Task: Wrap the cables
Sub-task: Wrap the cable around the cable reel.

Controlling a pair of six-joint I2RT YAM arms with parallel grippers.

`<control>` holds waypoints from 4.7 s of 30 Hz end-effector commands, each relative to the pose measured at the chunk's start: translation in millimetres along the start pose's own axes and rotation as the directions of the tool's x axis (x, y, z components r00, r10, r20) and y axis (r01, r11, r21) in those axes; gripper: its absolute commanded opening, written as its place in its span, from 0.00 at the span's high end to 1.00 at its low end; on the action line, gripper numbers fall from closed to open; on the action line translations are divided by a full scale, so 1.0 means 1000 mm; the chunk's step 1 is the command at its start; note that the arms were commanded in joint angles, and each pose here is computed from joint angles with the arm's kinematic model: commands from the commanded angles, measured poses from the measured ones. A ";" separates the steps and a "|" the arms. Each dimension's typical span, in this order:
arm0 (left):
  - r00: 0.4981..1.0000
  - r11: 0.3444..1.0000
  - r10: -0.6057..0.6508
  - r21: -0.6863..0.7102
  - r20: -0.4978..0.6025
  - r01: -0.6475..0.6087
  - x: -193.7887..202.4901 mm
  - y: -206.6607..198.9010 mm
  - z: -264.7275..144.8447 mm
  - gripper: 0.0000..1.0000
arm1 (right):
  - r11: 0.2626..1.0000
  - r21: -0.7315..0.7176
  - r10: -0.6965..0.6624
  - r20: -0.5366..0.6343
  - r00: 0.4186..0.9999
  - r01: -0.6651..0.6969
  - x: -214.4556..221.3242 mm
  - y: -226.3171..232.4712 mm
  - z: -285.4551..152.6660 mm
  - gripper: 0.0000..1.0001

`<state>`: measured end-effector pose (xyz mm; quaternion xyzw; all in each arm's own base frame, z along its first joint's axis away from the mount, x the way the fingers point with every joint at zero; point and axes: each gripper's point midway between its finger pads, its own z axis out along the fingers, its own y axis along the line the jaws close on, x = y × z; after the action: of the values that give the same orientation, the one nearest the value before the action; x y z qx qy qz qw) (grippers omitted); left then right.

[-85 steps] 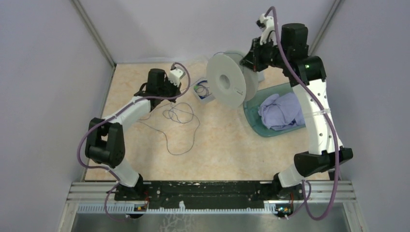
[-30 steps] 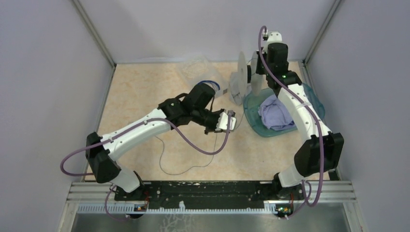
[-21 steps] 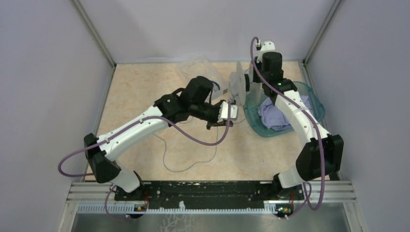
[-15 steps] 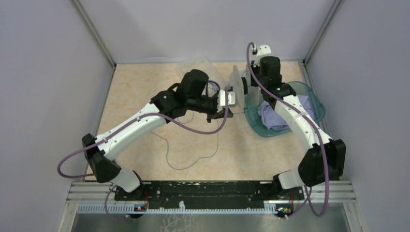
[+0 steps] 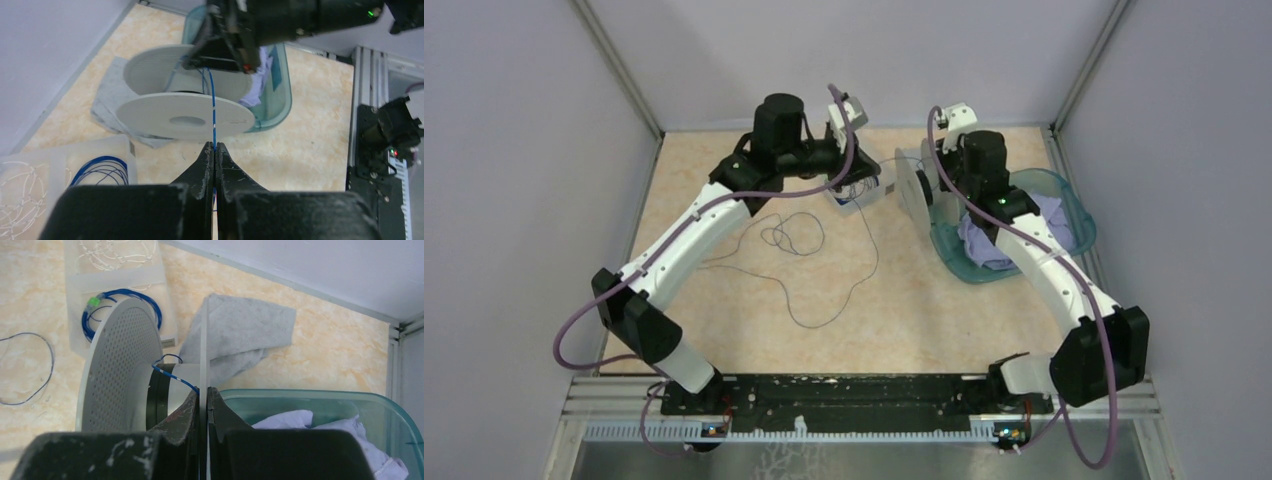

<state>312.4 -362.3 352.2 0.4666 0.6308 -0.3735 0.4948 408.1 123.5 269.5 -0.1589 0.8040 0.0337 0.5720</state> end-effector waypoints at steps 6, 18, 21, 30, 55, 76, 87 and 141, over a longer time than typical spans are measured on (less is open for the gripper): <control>0.984 0.979 -0.116 -0.149 0.139 0.137 -0.032 0.070 -0.022 1.00 | 0.985 -0.159 -0.035 0.189 0.981 0.065 -0.049 0.029 -0.030 1.00; 0.967 0.897 -0.214 -0.364 0.139 0.251 0.013 0.154 -0.050 1.00 | 0.948 -0.300 -0.043 0.222 0.974 0.110 -0.055 0.053 -0.052 1.00; 0.961 0.868 -0.248 -0.411 0.126 0.278 0.034 0.172 -0.058 1.00 | 0.934 -0.344 -0.017 0.222 0.975 0.095 -0.064 0.059 -0.061 1.00; 0.939 0.812 -0.333 -0.480 0.088 0.333 0.094 0.204 -0.067 1.00 | 0.879 -0.476 0.107 0.215 0.971 0.009 -0.101 0.077 -0.084 1.00; 0.910 0.908 -0.410 -0.070 0.050 0.413 0.136 0.107 -0.017 0.91 | 0.843 -0.395 0.452 0.151 0.879 -0.366 -0.165 0.034 -0.067 1.00; 0.927 0.919 -0.374 0.145 0.025 0.367 0.156 0.035 0.016 0.52 | 0.835 -0.349 0.515 0.229 0.826 -0.425 -0.193 -0.009 -0.091 1.00; 0.934 0.898 -0.354 0.258 -0.052 0.355 0.172 -0.011 0.040 0.57 | 0.839 -0.296 0.531 0.263 0.806 -0.456 -0.195 -0.036 -0.086 1.00; 0.958 0.959 0.158 -0.196 -0.239 -0.207 0.034 0.036 0.067 0.98 | 0.973 -0.215 0.117 0.123 0.986 -0.088 -0.042 0.020 -0.044 1.00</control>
<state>336.6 -415.0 283.4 0.5464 0.6632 -0.2096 0.4666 386.8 122.9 273.2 -0.1248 0.8202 0.1175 0.5458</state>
